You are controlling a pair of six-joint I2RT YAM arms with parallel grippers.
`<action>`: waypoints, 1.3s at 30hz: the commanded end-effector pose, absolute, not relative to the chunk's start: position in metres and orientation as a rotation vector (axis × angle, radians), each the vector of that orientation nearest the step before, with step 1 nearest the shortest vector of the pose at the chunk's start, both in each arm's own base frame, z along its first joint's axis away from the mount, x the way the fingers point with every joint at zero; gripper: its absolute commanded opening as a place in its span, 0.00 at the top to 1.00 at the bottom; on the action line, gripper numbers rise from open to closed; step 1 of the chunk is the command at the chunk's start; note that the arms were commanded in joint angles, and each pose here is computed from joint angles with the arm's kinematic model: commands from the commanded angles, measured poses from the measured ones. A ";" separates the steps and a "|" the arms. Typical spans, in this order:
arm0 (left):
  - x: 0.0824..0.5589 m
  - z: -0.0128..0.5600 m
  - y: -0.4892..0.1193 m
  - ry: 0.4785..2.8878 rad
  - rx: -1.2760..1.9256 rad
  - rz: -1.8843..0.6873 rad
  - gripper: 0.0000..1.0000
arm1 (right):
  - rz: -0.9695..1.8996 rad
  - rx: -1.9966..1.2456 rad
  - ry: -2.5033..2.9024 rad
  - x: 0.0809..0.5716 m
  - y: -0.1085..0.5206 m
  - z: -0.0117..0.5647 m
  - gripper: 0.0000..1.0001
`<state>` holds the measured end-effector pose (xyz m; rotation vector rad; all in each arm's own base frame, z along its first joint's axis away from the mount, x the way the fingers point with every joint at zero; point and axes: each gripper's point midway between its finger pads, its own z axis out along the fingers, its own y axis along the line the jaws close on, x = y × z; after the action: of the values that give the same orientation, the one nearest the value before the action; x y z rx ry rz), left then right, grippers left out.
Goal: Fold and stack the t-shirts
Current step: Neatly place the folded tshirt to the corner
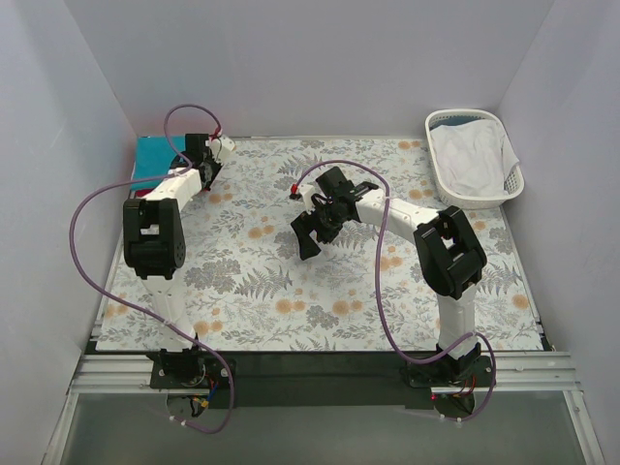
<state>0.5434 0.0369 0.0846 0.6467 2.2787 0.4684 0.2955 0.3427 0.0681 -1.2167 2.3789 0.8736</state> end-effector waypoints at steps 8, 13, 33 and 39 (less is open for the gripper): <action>0.539 0.139 0.032 2.198 0.584 0.421 0.59 | 0.909 -1.211 2.362 0.297 0.349 0.075 0.02; 0.551 0.198 0.006 2.175 0.486 0.164 0.43 | 0.892 -1.209 2.349 0.301 0.349 0.080 0.02; 0.401 0.215 -0.022 2.414 0.143 -0.481 0.12 | 0.724 -0.670 2.340 0.353 0.160 0.163 0.02; 0.346 0.163 -0.042 2.495 0.146 -0.512 0.09 | 0.526 -0.529 2.424 0.313 0.077 0.148 0.02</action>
<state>0.3530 -0.0325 0.1493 0.1223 2.5776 -0.5025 0.3484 0.0938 0.1617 -0.4965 2.3497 0.5869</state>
